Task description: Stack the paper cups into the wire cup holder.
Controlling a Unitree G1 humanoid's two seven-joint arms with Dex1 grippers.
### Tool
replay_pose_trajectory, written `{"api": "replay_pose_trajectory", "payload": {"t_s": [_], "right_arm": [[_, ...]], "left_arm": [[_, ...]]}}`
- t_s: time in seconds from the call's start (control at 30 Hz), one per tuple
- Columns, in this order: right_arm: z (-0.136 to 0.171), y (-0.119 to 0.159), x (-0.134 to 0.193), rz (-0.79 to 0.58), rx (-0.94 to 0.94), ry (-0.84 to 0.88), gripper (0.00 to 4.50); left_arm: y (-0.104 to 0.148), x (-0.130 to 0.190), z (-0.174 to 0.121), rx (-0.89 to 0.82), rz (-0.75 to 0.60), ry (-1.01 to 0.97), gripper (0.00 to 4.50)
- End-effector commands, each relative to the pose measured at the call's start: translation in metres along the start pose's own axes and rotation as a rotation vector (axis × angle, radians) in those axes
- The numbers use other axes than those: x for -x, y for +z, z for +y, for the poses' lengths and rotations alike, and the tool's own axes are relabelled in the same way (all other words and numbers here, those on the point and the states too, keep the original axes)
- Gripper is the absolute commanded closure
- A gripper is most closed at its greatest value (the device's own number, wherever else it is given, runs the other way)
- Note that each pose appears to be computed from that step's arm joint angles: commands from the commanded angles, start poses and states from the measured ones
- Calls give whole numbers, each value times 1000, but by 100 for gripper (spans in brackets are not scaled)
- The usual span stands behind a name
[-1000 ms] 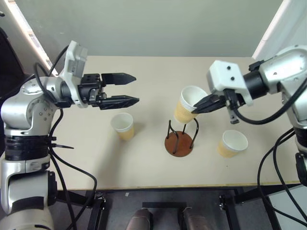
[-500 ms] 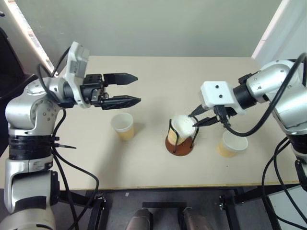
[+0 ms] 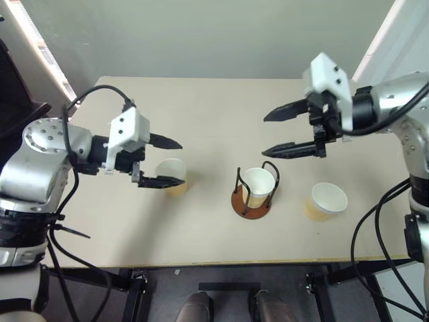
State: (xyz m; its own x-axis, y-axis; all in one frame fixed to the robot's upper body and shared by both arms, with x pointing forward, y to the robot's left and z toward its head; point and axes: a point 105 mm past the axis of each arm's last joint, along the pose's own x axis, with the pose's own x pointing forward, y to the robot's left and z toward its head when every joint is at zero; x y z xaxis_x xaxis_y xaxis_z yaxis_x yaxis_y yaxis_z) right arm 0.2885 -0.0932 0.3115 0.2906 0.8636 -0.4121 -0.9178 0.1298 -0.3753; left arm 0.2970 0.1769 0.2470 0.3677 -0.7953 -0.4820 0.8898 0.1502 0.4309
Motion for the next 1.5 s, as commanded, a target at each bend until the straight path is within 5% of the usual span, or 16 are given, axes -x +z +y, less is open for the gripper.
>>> {"api": "replay_pose_trajectory", "payload": {"t_s": [0.03,0.53,1.17,1.27,1.5], "right_arm": [[5,18,10,-73,-2,-9,53],[11,22,6,-134,-90,41,53],[13,20,6,-168,-59,26,53],[12,17,8,-181,-50,11,49],[8,11,12,-214,-30,-24,49]], "left_arm": [[-15,4,3,-66,151,52,0],[-53,2,8,-122,418,64,0],[-64,-27,12,-157,427,-15,0],[-62,-33,15,-184,404,-23,60],[-56,-32,17,-198,364,-58,319]]}}
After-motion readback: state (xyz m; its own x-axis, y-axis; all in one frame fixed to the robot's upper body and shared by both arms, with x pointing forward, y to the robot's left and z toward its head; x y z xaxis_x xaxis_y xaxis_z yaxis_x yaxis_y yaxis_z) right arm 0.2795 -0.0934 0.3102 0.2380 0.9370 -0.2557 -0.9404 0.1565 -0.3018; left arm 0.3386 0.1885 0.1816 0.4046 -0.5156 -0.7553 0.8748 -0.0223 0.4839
